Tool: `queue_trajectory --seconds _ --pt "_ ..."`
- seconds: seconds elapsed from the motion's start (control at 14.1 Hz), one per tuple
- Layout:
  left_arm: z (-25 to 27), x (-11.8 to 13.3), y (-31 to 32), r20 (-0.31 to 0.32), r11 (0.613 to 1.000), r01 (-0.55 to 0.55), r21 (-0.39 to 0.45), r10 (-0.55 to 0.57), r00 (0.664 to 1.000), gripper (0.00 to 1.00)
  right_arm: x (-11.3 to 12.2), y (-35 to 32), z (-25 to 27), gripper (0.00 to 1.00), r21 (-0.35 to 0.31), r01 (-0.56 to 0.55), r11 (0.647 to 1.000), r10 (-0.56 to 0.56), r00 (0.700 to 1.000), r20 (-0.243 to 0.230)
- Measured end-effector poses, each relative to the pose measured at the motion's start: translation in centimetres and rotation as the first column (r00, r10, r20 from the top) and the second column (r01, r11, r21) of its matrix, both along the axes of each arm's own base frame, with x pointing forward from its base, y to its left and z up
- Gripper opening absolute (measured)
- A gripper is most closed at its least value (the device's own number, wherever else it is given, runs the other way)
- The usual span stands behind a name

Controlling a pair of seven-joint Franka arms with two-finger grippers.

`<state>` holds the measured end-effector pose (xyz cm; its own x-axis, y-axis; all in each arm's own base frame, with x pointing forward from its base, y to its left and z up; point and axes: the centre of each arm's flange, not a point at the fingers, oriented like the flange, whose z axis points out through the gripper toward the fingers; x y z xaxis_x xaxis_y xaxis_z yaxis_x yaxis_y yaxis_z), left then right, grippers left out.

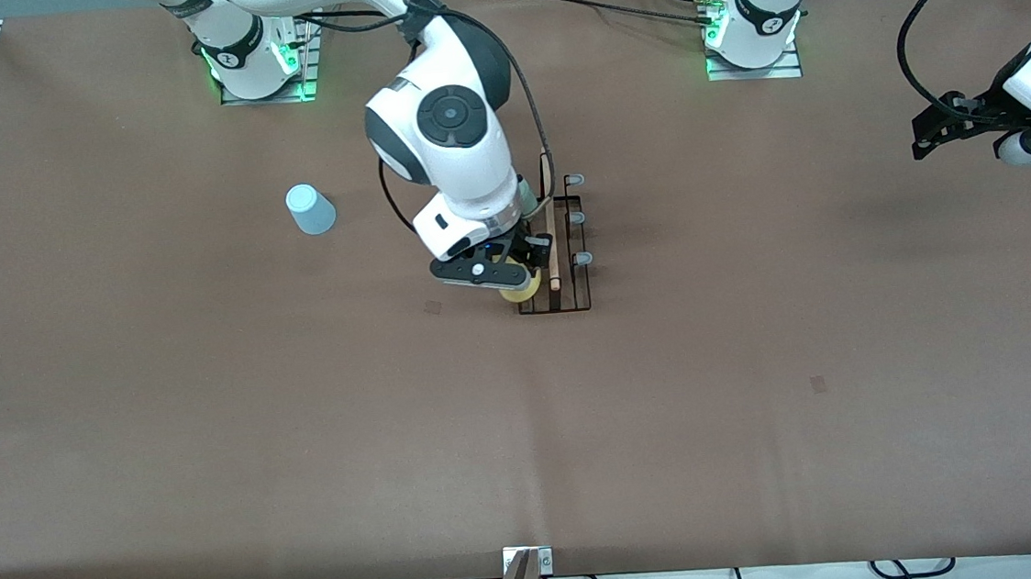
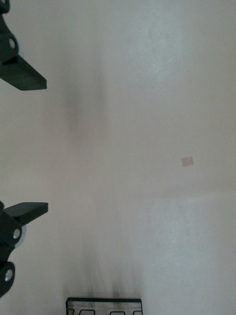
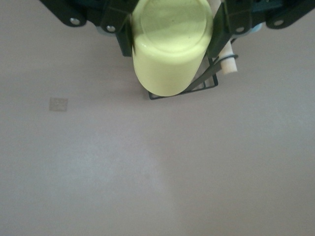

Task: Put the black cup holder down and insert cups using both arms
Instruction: 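Carry the yellow cup to the holder and insert it on a peg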

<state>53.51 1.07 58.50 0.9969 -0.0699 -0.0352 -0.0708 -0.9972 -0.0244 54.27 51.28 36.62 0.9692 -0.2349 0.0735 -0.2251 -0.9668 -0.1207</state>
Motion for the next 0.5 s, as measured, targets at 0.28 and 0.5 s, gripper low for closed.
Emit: queue_trajectory --seconds 0.28,0.5 --pt "-1.1 0.6 -0.6 -0.015 1.0 0.011 -0.002 -0.011 1.0 1.0 -0.4 0.6 -2.8 0.66 -0.03 -0.006 1.0 0.005 1.0 -0.019" --pt "-2.7 2.0 -0.8 -0.001 1.0 0.016 -0.005 -0.016 1.0 1.0 -0.4 0.6 -3.3 0.66 -0.036 -0.007 0.999 0.006 1.0 -0.021"
